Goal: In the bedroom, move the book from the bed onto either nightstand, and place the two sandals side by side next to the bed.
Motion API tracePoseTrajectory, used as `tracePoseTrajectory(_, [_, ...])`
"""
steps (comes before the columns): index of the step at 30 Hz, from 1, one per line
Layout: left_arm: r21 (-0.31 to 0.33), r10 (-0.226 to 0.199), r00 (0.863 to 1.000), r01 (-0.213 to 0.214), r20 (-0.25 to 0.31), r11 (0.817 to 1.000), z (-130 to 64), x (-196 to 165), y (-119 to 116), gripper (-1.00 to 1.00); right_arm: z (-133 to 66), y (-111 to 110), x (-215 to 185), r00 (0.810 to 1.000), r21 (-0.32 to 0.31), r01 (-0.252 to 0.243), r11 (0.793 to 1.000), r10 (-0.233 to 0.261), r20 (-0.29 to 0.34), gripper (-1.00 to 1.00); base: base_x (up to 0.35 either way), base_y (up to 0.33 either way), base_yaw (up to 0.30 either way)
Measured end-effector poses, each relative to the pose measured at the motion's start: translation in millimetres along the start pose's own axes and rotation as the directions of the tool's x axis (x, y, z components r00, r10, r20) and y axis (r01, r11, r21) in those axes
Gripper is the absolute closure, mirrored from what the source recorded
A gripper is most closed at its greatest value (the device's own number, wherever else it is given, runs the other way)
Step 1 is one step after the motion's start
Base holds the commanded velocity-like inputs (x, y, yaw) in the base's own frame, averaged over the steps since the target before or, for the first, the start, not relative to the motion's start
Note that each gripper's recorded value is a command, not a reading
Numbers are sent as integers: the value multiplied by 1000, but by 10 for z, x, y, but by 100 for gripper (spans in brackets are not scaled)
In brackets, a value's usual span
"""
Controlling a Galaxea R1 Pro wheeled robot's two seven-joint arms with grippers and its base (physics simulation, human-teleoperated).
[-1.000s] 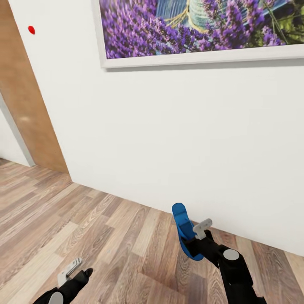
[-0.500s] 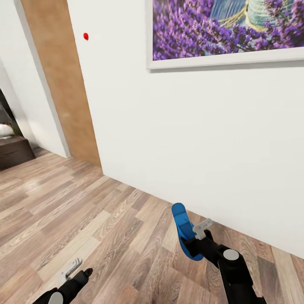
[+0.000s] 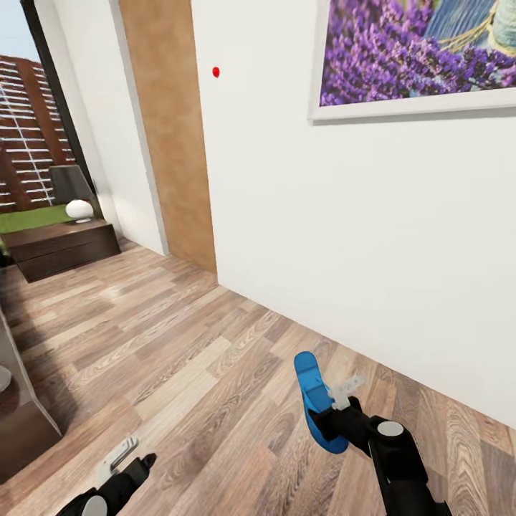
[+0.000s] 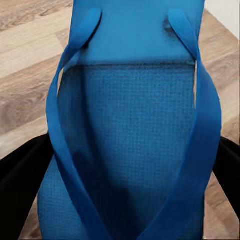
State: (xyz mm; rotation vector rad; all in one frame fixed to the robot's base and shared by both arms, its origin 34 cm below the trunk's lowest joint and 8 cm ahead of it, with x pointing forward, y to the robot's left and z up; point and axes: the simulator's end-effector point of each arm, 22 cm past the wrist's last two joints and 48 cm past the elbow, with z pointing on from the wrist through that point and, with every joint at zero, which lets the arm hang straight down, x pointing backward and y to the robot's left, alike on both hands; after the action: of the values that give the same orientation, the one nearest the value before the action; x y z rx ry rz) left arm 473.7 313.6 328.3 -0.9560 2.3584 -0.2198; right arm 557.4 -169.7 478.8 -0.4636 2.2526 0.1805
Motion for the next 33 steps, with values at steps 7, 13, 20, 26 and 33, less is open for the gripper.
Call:
tracePoseTrajectory(7, [0,0,1000,0,1,1000,0,-3,0,-100,0,-7,-67,1000,0,15,1000,-15,23,100,-316,125,293])
tracePoseTrajectory(13, [-28,-41,999,42,6,999,2,-33,174,-100,-6,-6,-121,998,1,38,999,-38,50,100,-92,275,293])
tracePoseTrajectory(20, [-32,-53,999,53,8,998,2,-36,203,-100,-6,5,-115,998,0,41,999,-41,52,100,-2,323,293])
tracePoseTrajectory(26, [-32,-53,999,53,8,998,2,-34,200,-100,-6,5,-115,998,0,42,999,-42,52,100,0,324,293])
tracePoseTrajectory(33, [-32,-51,999,52,7,998,3,-32,198,-100,-6,6,-119,998,-1,42,999,-42,53,100,0,324,293])
